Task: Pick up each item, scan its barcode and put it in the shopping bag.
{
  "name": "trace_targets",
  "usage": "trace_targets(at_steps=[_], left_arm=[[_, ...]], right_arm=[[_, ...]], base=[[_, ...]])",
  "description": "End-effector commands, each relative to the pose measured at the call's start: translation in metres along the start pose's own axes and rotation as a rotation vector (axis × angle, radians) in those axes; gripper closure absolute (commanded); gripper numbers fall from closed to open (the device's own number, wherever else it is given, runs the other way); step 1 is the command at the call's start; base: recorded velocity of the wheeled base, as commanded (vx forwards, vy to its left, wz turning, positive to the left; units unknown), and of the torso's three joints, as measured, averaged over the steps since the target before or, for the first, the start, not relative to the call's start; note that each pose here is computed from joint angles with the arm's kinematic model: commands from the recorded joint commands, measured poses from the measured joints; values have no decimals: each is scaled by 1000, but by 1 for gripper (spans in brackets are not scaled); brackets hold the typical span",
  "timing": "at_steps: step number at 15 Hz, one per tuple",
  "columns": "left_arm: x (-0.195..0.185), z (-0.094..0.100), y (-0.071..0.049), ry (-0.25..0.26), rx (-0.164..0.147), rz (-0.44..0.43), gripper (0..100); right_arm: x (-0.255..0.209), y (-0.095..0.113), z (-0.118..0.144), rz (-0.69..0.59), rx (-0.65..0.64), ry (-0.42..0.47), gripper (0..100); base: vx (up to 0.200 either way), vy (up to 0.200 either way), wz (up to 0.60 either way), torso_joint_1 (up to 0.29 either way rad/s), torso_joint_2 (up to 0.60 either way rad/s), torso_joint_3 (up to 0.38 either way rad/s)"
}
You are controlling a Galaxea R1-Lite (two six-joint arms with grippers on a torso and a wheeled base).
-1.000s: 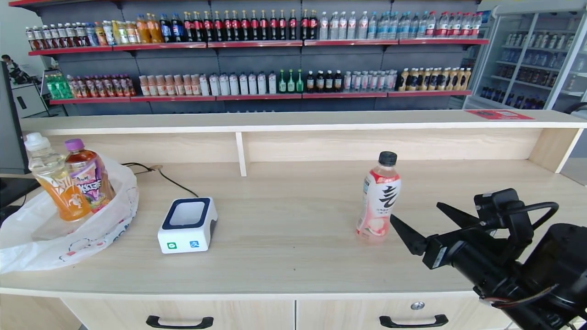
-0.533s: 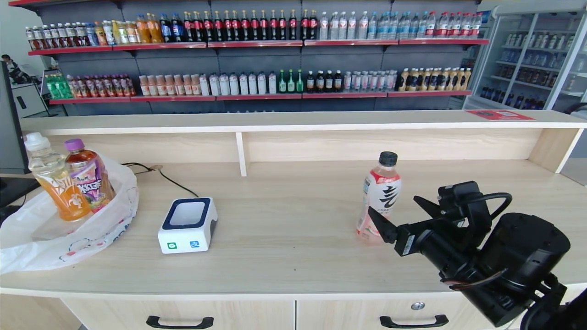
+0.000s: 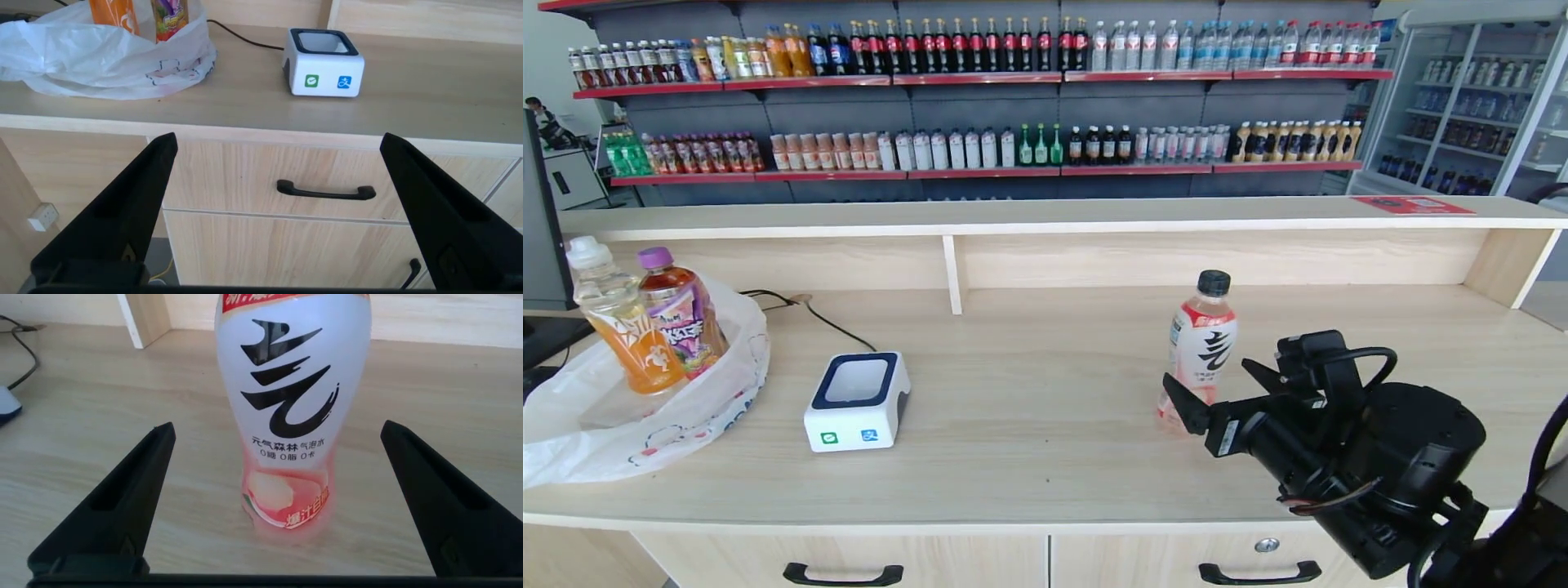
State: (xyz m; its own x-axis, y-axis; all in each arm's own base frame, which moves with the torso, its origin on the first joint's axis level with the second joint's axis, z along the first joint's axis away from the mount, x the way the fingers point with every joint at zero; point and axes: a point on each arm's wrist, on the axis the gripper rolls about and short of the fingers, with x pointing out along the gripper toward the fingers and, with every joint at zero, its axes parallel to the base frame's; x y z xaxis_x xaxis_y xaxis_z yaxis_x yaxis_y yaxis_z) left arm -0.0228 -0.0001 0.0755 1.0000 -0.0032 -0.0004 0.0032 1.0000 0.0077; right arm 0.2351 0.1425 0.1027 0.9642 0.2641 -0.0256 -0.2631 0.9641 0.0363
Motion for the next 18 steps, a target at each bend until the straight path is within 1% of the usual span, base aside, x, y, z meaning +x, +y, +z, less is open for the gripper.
trace_targets(at_steps=[1, 6, 9, 12, 18], left_arm=[[0, 0, 0, 0, 0, 0, 0], [0, 0, 0, 0, -2, 0, 0], [0, 0, 0, 0, -2, 0, 0], [0, 0, 0, 0, -3, 0, 0], [0, 0, 0, 0, -3, 0, 0]], right_arm=[[5, 1, -7, -2, 3, 20, 0], [25, 6, -18, -4, 10, 27, 0], [40, 2, -15, -29, 29, -7, 0], [45, 0, -18, -39, 38, -6, 0], [60, 5, -20, -34, 45, -28, 0]], base=[[0, 0, 0, 0, 0, 0], [0, 0, 0, 0, 0, 0], [0, 0, 0, 0, 0, 0], [0, 0, 0, 0, 0, 0], [0, 0, 0, 0, 0, 0]])
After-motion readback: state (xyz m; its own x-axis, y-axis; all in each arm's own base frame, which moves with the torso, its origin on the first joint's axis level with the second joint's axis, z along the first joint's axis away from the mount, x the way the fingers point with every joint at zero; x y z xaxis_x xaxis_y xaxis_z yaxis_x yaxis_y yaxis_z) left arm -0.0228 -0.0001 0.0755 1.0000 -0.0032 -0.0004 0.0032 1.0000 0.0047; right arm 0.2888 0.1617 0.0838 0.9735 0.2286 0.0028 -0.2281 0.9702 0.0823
